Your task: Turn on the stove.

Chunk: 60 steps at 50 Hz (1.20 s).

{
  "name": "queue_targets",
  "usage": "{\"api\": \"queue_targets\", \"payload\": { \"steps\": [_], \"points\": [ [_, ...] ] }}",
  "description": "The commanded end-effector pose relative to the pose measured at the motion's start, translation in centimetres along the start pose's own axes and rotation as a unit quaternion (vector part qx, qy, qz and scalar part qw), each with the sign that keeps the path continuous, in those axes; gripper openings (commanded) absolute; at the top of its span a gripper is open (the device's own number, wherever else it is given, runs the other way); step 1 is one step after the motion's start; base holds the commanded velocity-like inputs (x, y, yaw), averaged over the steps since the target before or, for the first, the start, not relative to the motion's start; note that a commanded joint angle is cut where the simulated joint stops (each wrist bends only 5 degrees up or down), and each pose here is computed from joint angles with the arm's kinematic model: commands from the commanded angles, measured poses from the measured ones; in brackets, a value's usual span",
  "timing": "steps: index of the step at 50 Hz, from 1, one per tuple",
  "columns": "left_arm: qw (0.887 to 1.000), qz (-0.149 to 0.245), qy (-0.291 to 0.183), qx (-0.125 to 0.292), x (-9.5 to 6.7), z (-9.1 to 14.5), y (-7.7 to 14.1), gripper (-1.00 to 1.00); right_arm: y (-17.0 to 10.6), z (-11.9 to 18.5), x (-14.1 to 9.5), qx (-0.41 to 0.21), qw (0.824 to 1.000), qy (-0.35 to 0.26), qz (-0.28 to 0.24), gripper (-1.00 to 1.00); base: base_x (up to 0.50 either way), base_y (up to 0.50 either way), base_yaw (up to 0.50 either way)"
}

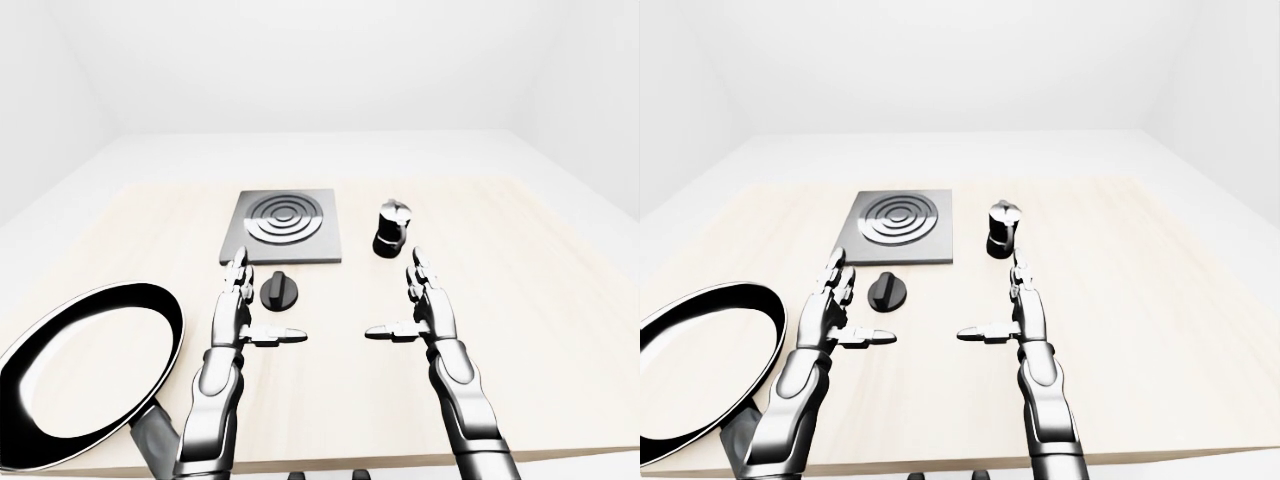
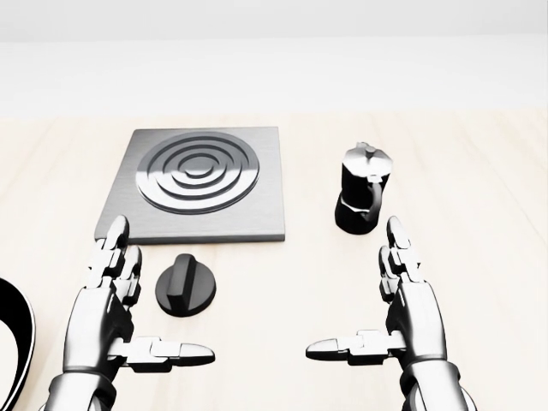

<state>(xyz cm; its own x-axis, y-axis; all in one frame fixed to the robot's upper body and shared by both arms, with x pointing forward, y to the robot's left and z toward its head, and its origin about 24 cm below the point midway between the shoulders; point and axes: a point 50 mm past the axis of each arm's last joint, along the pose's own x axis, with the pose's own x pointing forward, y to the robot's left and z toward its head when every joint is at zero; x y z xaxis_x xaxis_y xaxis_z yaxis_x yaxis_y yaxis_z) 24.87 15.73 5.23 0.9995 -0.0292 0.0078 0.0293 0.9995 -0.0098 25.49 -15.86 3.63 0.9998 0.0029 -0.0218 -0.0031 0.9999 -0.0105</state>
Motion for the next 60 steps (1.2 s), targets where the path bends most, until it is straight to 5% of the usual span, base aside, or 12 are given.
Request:
{"api": "queue_targets", "payload": {
  "steps": [1,60],
  "points": [
    [1.0,0.0,0.001,0.0,0.0,-0.1,0.0,1.0,0.0,0.0,-0.1,0.0,1.0,0.0,0.0,1.0,0.16,0.0,0.0],
    [0.999,-0.01,0.047,0.008,1.6,-3.4,-0.4,1.0,0.1,0.1,0.1,0.001,1.0,-0.001,0.0,1.0,0.01,0.0,0.0]
  ]
}}
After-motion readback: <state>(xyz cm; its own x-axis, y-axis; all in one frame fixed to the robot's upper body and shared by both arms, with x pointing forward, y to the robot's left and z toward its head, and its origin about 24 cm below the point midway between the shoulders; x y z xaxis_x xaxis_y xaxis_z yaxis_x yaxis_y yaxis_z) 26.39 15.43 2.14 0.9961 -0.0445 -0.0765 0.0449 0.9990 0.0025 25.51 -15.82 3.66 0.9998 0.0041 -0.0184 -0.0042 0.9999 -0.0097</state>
